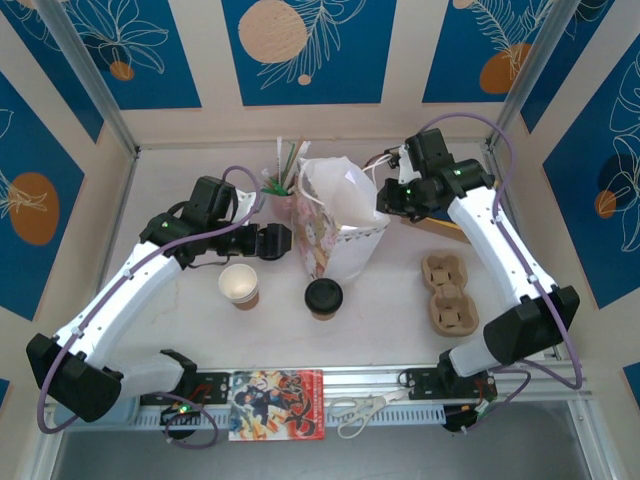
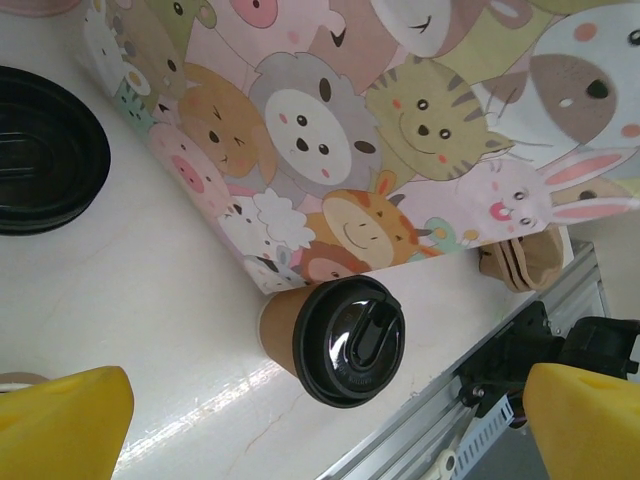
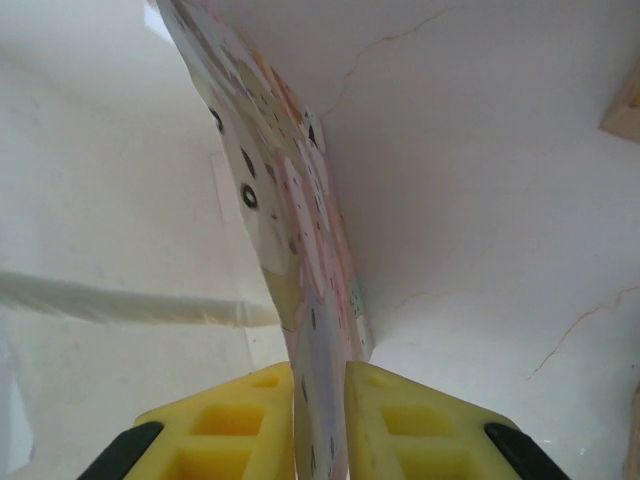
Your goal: Pack the takeout coffee
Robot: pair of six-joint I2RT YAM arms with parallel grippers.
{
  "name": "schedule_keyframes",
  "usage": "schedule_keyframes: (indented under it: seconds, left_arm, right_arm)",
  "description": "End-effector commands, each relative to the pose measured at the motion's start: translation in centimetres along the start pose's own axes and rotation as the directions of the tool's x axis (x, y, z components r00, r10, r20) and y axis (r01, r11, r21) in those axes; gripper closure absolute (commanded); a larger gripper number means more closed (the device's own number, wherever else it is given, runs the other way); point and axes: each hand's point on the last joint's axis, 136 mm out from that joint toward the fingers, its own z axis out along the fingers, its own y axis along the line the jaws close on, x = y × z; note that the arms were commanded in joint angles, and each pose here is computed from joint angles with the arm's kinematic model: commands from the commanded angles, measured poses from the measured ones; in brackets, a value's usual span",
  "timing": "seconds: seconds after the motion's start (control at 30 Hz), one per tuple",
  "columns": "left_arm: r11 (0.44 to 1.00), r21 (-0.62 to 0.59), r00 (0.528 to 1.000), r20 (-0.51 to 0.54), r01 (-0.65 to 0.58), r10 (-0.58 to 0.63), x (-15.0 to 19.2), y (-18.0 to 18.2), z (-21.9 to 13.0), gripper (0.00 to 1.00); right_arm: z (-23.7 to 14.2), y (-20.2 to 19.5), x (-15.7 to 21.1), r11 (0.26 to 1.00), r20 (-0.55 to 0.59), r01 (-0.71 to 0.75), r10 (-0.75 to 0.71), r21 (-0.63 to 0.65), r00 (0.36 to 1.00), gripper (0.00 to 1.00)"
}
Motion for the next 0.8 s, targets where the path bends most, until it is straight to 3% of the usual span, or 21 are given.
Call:
schedule_keyframes:
  seconds: [0.0, 0.3, 0.5, 0.77]
  left_arm:
    - [1.000, -0.010, 1.000, 0.009, -0.012, 0.012, 0.1, -0.2, -0.7, 0.00]
    - [1.000, -0.017, 1.000, 0.016, 0.003, -0.002, 0.1, 0.2, -0.5, 0.00]
    - [0.999, -0.020, 1.000, 0.007, 0.026, -0.026, -0.1, 0.8, 0.9, 0.00]
    - [0.997, -0.064, 0.998, -0.014, 0.052, -0.053, -0.3, 2.2, 2.9, 0.00]
  right_arm:
    - [-0.2, 0.9, -0.3, 0.999, -0.005, 0.042, -0.042, -0.026, 0.999, 0.79]
    - [-1.2, 1.6, -1.2, 0.998, 0.026, 0.059, -0.058, -0.030, 0.998, 0.68]
    - [-2.0, 1.9, -1.6, 0.997, 0.041, 0.066, -0.065, -0.029, 0.997, 0.63]
    - [-3.6, 3.5, -1.6, 0.994, 0.072, 0.097, -0.094, -0.046, 0.993, 0.50]
